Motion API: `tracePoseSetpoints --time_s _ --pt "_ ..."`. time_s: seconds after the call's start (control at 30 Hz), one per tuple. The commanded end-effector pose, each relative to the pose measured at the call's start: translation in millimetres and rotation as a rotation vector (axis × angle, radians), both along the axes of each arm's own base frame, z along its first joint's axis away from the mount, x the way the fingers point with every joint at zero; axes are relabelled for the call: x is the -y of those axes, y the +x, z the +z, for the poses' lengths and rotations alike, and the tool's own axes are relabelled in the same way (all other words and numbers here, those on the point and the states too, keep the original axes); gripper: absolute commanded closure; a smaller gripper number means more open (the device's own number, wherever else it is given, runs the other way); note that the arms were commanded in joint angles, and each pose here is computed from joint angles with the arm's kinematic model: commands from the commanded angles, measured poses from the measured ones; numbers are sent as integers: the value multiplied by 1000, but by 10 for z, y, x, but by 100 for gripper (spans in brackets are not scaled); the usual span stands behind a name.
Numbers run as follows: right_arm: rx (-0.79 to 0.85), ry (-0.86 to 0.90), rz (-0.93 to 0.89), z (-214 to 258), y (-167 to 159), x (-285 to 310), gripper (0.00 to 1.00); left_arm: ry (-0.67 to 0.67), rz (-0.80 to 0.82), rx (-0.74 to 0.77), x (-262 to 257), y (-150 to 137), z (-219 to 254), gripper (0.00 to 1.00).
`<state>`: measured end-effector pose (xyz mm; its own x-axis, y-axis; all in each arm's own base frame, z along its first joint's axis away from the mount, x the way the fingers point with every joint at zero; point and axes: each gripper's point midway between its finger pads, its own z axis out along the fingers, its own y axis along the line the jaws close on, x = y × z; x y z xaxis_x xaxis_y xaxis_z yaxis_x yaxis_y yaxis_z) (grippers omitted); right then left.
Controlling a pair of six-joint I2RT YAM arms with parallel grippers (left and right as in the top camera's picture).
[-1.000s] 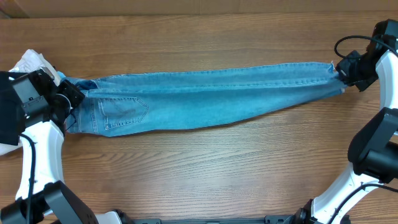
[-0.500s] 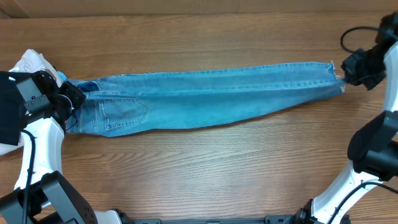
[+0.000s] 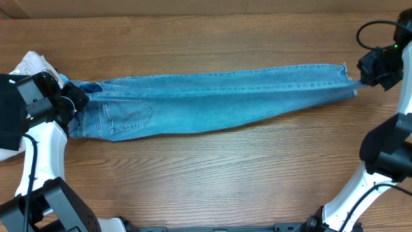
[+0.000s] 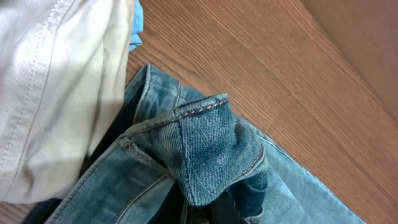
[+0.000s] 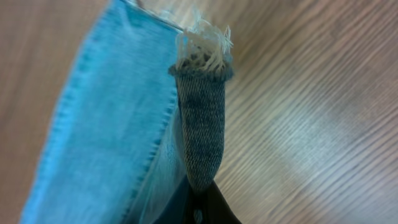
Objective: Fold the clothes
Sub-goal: 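Hold the folded jeans and stretch them taut between left and right grippers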
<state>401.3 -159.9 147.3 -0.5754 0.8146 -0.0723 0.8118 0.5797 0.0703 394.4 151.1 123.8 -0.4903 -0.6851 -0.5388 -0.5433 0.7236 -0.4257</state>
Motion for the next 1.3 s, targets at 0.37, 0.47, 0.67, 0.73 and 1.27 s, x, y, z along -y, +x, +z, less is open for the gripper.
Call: tracePoseSetpoints --time_s 0.37,0.47,0.67,0.73,1.27 --pt "-82 -134 -93 -212 -132 596 96 87 109 19 -330 8 158 96" --pt "-102 -125 -86 -394 -75 599 96 87 110 18 -330 8 158 96" --pt "-14 -144 -57 -614 314 577 95 130 147 23 -435 15 183 96" --pt "105 -146 -35 -611 644 546 52 153 154 63 -494 104 229 85" --pt "176 -15 226 -579 849 58 0 -103 -153 124 188 339 78 0"
